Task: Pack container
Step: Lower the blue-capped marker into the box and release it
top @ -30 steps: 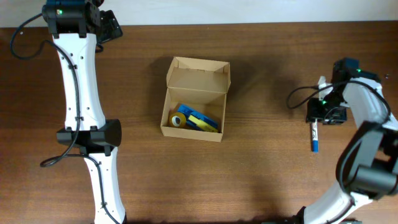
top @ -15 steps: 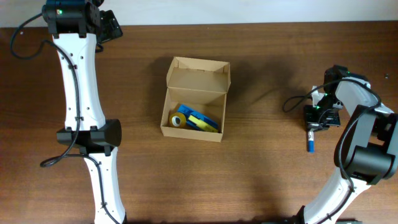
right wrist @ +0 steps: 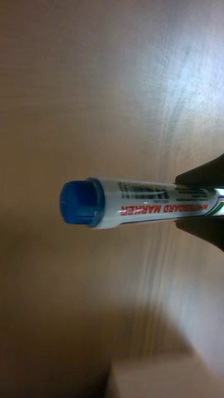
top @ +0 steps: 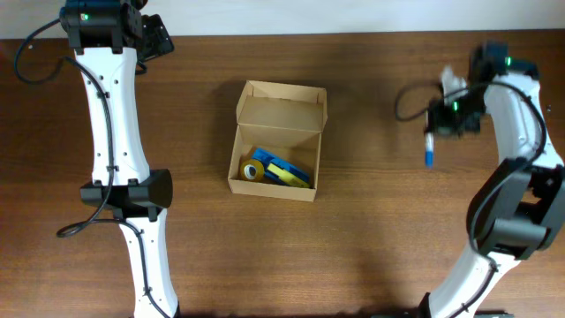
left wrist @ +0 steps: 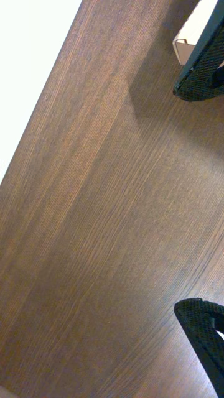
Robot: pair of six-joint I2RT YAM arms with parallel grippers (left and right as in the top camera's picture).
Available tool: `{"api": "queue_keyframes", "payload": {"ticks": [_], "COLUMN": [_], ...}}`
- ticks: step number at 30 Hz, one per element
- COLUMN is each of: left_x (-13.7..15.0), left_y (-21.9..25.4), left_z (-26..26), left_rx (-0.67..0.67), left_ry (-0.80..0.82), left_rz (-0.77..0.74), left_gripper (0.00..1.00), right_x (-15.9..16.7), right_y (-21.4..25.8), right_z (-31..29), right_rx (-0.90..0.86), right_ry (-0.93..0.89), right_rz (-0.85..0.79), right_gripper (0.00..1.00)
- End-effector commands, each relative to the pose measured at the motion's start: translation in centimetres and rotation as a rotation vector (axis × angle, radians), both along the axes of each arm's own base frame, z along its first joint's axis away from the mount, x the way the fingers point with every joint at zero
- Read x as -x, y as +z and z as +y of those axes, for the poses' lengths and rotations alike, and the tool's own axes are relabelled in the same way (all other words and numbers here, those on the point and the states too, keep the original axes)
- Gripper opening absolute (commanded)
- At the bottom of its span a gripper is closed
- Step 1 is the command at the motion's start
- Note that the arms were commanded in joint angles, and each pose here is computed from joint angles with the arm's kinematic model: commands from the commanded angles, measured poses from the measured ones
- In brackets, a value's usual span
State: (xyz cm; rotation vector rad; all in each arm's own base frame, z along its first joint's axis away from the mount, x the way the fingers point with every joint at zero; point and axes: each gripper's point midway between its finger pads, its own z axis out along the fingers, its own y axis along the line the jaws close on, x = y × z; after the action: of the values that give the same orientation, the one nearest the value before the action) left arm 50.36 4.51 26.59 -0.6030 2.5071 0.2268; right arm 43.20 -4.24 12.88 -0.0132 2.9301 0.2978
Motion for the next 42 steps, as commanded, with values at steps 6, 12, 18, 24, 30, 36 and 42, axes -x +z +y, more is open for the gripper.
{"api": "queue_keyframes", "payload": {"ticks": [6,12,18,24,30,36,42], "left_x": [0.6,0.6,0.6,0.6,0.6,0.6,0.6], "left_y": [1.7,1.7,1.7,1.7,1.7,1.7,1.7], "left_z": [0.2,0.2,0.2,0.2,0.2,0.2,0.2], "left_rx": [-0.006,-0.006,-0.006,-0.006,-0.006,-0.006,-0.006], "left_ry": [-0.008,-0.008,-0.008,-0.008,-0.008,-0.008,-0.008], "left_rz": [-0.029,-0.029,-0.029,-0.029,-0.029,-0.029,-0.029], "left_gripper": [1.00,1.00,1.00,1.00,1.00,1.00,1.00], "right_x": [-1.1,2.7,5.5,7.2,7.4,7.3,7.7], "right_y": [17.8,15.6,8.7,1.1,-3.3,-6.5,-8.2], "right_z": [16.8,27.1,32.3,33.8,35.5,35.3,35.5], "right_rx": [0.090,0.269,0.249,0.221,0.219,0.212,0.179], "right_ry": [0.638,1.139,1.375,1.449,1.496,1.498,1.503], "right_rz": [-0.516,-0.541,-0.399,-0.201,-0.142,-0.073,-0.035], "right_gripper": [0.04,0.04,0.04,0.04,0.04,0.04,0.04]}}
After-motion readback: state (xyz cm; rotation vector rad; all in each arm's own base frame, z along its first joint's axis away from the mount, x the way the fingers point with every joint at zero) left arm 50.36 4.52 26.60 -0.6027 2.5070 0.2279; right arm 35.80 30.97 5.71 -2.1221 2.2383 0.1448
